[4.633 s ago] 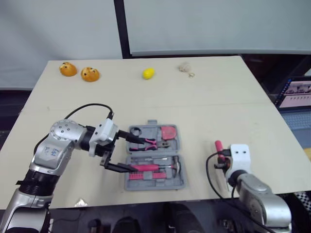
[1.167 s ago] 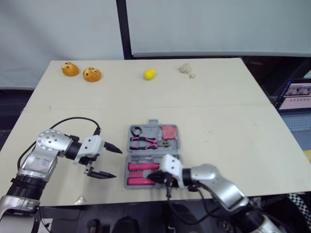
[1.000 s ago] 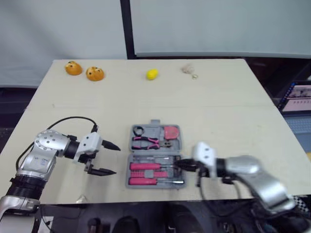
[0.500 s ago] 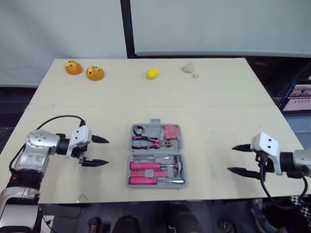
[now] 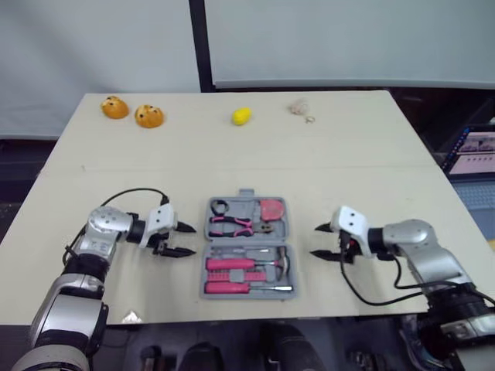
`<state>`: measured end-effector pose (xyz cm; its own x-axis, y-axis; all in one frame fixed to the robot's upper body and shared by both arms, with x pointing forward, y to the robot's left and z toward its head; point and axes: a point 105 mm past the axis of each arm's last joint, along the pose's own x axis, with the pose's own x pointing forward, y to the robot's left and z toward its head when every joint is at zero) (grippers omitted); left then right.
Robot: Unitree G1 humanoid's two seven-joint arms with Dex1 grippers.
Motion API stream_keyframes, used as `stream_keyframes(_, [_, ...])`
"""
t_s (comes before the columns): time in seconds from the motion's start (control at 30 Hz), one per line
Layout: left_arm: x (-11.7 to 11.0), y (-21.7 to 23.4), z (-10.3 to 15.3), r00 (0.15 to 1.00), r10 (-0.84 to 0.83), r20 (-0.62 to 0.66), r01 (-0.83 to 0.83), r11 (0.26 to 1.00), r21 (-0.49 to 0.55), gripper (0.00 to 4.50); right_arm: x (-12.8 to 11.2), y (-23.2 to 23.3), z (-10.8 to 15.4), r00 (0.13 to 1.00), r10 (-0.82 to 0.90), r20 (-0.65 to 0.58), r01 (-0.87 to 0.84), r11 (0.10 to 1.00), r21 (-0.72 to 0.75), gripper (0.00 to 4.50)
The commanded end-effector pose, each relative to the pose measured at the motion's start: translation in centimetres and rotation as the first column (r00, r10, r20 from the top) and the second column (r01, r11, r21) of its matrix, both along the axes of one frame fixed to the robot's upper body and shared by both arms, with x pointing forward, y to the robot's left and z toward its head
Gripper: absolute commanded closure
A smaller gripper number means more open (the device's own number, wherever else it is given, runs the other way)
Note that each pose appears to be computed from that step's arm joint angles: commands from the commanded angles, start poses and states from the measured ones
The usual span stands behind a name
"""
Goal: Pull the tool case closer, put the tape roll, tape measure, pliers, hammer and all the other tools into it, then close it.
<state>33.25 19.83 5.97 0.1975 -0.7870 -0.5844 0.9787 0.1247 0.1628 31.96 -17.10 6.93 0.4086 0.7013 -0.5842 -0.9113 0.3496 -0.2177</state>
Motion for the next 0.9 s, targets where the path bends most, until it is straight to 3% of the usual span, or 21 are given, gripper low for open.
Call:
stream_keyframes(0.03, [0.4, -0.3, 0.3, 0.999, -0.014, 0.032, 0.013, 1.0, 0.027, 2.24, 0.9, 1.0, 0.3, 0.999, 0.001, 0.038, 0.0, 1.0, -0.01, 2.32])
stream_keyframes(0.27, [0.4, -0.7, -0.4, 0.999, -0.014, 0.044, 0.012, 0.999, 0.03, 2.24, 1.3, 2.2, -0.6, 0.999, 0.011, 0.031, -0.011, 1.0, -0.027, 2.32])
stream_keyframes(0.37, [0.3, -0.9, -0.4, 0.999, -0.026, 0.048, 0.024, 0.999, 0.024, 2.24, 1.2, 2.6, -0.8, 0.999, 0.025, 0.027, -0.024, 0.999, -0.03, 3.17])
stream_keyframes(0.47, [0.0, -1.1, -0.6, 0.999, -0.037, 0.029, 0.037, 0.999, 0.012, 3.16, 1.5, 2.9, -1.0, 0.999, 0.018, 0.031, -0.017, 0.999, -0.027, 4.5])
stream_keyframes(0.57, [-0.1, -1.3, -0.8, 0.999, -0.043, 0.025, 0.043, 0.999, 0.009, 4.39, 1.5, 3.4, -1.1, 0.999, 0.02, 0.032, -0.019, 1.0, -0.023, 4.5])
stream_keyframes(0.9, [-0.2, -3.7, -1.7, 0.998, -0.066, -0.001, 0.066, 0.997, -0.029, 4.39, 1.3, 5.5, -1.2, 0.999, 0.031, 0.035, -0.032, 0.999, 0.034, 4.5])
